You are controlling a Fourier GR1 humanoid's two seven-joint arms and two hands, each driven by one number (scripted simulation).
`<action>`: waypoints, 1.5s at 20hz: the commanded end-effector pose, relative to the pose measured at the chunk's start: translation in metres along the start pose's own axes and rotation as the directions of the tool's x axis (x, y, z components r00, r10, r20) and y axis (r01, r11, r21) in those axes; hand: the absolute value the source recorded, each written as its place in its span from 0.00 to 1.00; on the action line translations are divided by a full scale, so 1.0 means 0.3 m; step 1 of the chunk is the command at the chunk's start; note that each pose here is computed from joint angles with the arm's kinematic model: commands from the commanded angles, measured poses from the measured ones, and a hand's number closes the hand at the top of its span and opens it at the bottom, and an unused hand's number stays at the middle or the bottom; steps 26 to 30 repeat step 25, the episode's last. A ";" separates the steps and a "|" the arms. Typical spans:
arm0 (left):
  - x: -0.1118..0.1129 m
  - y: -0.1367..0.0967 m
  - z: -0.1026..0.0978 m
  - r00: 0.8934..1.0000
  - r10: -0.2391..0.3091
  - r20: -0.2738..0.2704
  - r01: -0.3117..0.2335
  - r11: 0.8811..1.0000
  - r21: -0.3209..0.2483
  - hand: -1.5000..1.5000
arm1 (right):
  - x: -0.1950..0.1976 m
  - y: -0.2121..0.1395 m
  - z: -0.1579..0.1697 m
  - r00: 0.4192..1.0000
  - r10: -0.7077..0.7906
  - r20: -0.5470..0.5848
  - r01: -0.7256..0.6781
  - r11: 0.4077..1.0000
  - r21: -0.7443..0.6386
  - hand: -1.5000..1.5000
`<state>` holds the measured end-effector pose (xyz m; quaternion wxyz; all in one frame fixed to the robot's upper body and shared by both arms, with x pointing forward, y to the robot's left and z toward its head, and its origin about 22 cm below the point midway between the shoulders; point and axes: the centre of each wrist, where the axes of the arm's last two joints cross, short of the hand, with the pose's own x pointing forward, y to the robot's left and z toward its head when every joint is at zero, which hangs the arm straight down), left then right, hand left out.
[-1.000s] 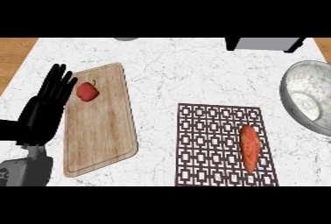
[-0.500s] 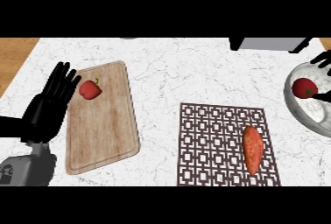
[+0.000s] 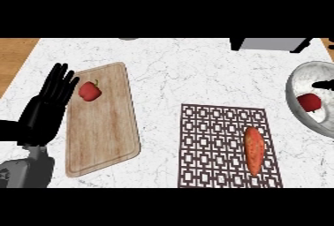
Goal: Pick the tomato from the placemat and place it in the bowl
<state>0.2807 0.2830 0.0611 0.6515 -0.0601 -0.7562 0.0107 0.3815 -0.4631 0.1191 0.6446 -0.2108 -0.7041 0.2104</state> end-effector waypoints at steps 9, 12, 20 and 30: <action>-0.008 0.008 0.009 1.000 0.013 0.016 -0.013 1.000 -0.005 0.50 | -0.049 -0.301 0.204 0.975 -0.222 -0.006 0.213 0.942 -0.261 0.00; -0.014 -0.005 0.005 1.000 0.008 0.009 -0.008 1.000 0.013 0.50 | -0.071 -0.403 0.317 0.970 -0.243 -0.024 0.230 0.941 -0.249 0.00; -0.006 0.012 0.021 1.000 0.014 0.012 -0.014 1.000 0.024 0.50 | -0.115 -0.493 0.477 0.968 -0.248 -0.044 0.232 0.946 -0.224 0.00; 0.010 0.004 0.013 1.000 0.015 0.002 -0.015 1.000 0.014 0.50 | -0.122 -0.532 0.544 0.968 -0.236 -0.091 0.215 0.958 -0.190 0.00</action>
